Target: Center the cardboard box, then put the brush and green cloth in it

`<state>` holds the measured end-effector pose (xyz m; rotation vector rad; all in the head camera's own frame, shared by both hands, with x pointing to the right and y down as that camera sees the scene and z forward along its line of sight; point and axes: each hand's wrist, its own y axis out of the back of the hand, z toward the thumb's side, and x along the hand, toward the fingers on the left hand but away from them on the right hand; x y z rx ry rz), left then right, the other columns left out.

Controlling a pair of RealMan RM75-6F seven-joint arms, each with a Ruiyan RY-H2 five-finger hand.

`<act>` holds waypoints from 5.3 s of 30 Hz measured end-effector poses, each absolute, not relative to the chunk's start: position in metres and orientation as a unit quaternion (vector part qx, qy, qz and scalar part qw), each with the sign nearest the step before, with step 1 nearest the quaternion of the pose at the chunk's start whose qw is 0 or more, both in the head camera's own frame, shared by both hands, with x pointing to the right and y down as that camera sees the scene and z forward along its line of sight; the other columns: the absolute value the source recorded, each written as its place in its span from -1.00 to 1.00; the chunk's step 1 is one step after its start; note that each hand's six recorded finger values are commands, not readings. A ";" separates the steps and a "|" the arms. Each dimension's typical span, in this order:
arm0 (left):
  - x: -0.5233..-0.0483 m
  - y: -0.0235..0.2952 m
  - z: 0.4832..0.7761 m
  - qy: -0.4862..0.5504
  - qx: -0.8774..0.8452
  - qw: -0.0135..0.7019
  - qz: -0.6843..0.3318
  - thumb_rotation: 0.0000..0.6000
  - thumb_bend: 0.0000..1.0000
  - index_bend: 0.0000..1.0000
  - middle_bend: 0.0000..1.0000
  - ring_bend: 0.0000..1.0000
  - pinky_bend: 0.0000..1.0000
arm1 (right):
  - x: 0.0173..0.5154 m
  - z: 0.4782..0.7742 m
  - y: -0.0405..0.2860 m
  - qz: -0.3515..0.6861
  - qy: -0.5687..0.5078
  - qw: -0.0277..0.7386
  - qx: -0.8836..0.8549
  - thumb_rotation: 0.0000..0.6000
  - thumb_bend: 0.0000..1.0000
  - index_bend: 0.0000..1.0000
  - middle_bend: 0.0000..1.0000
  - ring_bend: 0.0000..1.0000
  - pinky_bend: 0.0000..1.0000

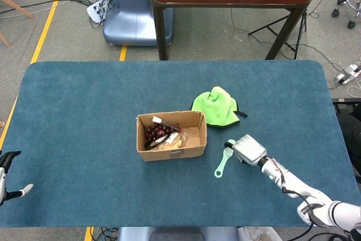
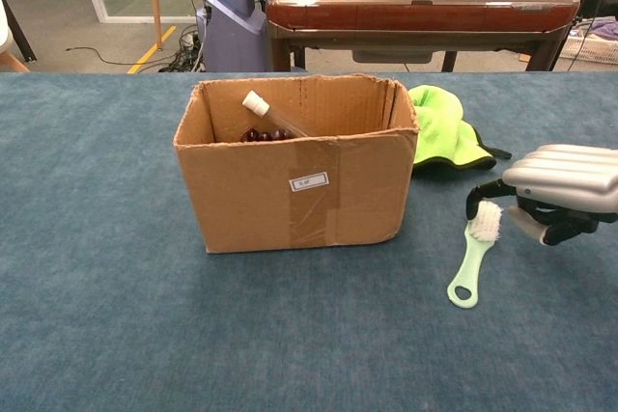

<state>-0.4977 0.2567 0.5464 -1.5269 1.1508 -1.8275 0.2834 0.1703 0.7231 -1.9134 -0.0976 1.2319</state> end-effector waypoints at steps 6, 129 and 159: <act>-0.497 0.257 0.547 0.419 -0.560 0.246 -0.671 1.00 -0.78 -0.64 -0.67 -0.92 -0.69 | 0.303 0.714 0.180 0.504 -0.042 0.409 -0.760 1.00 1.00 -0.44 0.96 1.00 1.00; -0.509 0.262 0.539 0.422 -0.545 0.244 -0.682 1.00 -0.78 -0.63 -0.67 -0.92 -0.62 | 0.252 0.703 0.183 0.475 -0.021 0.444 -0.760 1.00 -0.29 0.19 1.00 1.00 1.00; -0.509 0.262 0.541 0.418 -0.546 0.241 -0.684 1.00 -0.78 -0.63 -0.67 -0.92 -0.60 | 0.218 0.599 0.139 0.395 -0.141 0.513 -0.749 1.00 -0.29 0.20 1.00 1.00 1.00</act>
